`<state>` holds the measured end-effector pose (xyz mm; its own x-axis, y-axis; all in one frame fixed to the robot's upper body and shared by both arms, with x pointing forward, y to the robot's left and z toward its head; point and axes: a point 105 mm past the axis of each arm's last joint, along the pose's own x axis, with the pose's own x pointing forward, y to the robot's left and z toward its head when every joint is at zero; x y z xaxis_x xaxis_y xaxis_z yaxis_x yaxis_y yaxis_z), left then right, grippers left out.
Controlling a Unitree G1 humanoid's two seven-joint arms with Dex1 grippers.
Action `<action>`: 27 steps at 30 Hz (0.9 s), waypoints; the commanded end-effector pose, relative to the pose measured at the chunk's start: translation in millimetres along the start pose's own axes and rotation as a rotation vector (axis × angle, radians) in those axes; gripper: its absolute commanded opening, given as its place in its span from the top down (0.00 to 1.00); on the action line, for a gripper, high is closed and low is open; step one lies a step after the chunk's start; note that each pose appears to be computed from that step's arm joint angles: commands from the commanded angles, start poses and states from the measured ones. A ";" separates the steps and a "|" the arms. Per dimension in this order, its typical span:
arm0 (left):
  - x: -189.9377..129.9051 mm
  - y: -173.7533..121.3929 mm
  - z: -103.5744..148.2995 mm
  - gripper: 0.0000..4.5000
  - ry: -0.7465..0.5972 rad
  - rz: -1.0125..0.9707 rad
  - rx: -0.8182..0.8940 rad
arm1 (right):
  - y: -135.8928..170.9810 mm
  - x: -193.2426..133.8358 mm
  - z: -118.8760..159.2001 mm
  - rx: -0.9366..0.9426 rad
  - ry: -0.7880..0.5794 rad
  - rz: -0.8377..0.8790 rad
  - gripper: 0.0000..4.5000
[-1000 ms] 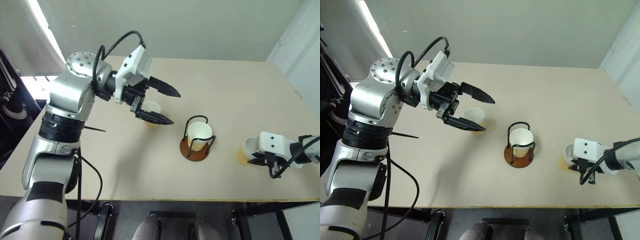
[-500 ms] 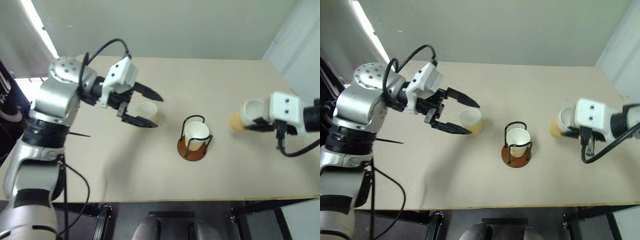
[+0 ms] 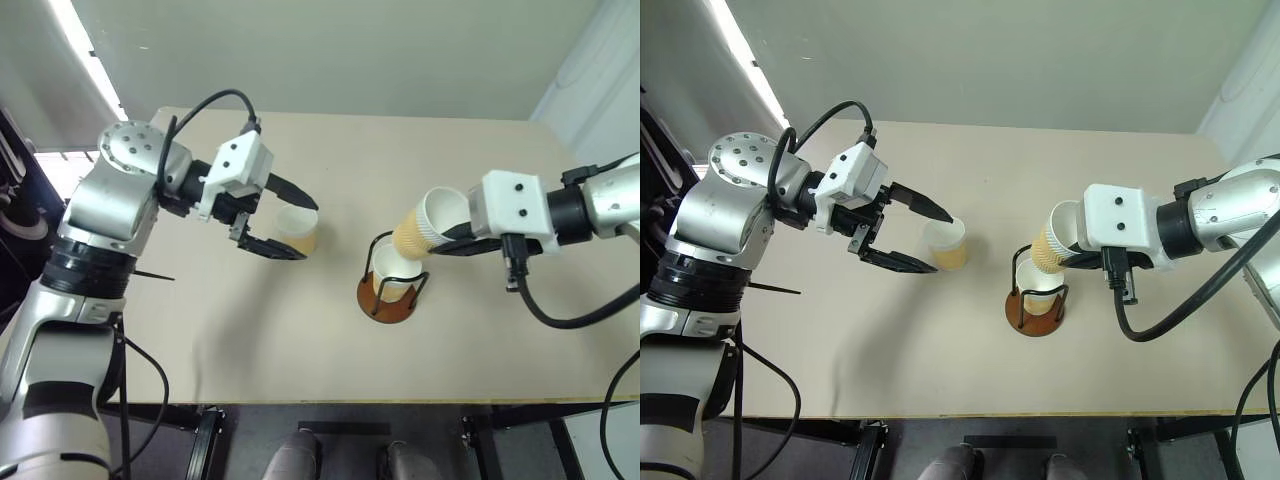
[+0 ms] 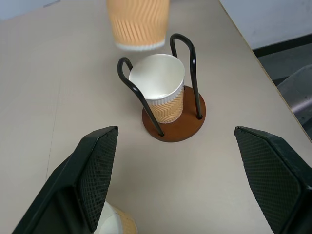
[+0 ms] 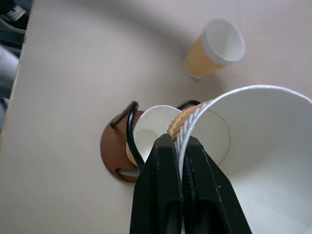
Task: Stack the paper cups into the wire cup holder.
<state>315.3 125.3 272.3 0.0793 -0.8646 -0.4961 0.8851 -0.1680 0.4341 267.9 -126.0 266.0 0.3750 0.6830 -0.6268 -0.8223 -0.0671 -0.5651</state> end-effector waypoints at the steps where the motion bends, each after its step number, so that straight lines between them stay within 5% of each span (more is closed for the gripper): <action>1: -6.4 -2.1 8.4 0.09 -0.008 -0.005 0.040 | -4.9 -1.6 3.7 -0.050 0.013 -0.016 1.00; 19: -2.2 -2.0 10.1 0.09 -0.020 -0.004 0.041 | 7.5 15.3 -0.5 -0.056 0.003 0.060 1.00; 23: -2.1 -2.2 10.6 0.09 -0.022 -0.003 0.041 | 7.8 16.0 1.3 -0.051 -0.009 0.060 0.82; 27: -1.7 -1.9 10.5 0.09 -0.023 -0.001 0.039 | 5.8 16.6 4.8 -0.043 -0.031 0.048 0.49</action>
<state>313.4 120.7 270.3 0.0623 -0.8675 -0.4935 0.8864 -0.1792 0.4269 270.3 -114.9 245.1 0.3019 0.6853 -0.6627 -0.8447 -0.1300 -0.5192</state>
